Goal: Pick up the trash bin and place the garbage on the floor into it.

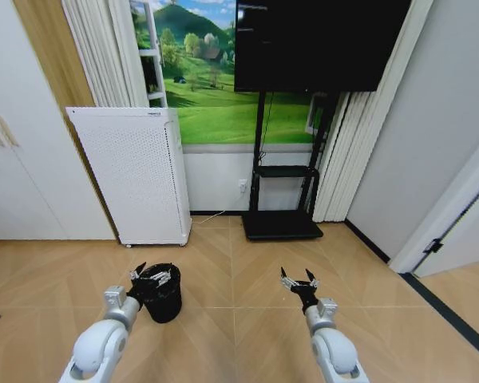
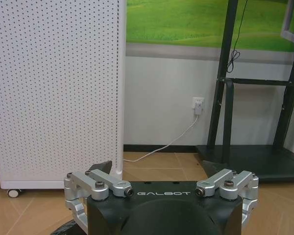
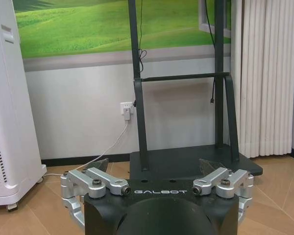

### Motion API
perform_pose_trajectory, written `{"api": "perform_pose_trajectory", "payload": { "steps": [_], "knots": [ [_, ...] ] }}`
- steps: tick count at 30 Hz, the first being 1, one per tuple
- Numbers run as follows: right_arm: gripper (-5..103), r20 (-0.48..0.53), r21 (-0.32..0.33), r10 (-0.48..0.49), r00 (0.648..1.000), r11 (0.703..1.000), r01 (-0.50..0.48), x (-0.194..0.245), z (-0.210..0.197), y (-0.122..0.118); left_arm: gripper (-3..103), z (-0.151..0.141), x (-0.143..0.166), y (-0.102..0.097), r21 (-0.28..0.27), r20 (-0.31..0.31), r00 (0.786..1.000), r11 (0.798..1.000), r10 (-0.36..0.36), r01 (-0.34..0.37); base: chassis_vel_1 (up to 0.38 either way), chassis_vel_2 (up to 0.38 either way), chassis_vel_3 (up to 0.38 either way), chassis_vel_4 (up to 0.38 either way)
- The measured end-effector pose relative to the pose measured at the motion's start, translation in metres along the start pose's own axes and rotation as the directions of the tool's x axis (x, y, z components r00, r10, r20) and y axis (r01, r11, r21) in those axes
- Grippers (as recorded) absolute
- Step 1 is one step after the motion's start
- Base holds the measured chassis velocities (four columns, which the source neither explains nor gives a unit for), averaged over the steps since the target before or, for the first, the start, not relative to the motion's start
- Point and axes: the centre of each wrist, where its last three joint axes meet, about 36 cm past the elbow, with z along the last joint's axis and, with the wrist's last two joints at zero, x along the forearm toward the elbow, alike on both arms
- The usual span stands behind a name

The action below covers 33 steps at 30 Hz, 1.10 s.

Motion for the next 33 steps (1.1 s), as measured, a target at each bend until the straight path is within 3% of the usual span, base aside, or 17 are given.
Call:
{"api": "perform_pose_trajectory", "payload": {
  "steps": [33],
  "knots": [
    [100,-0.006,0.002,0.000,1.000,1.000,0.000,-0.0064,0.0093,-0.0083,100,0.0039,-0.0026,-0.0024,-0.002,-0.023,0.999,0.999,-0.044,0.044,0.000,0.000,0.000,0.000]
  ]
}}
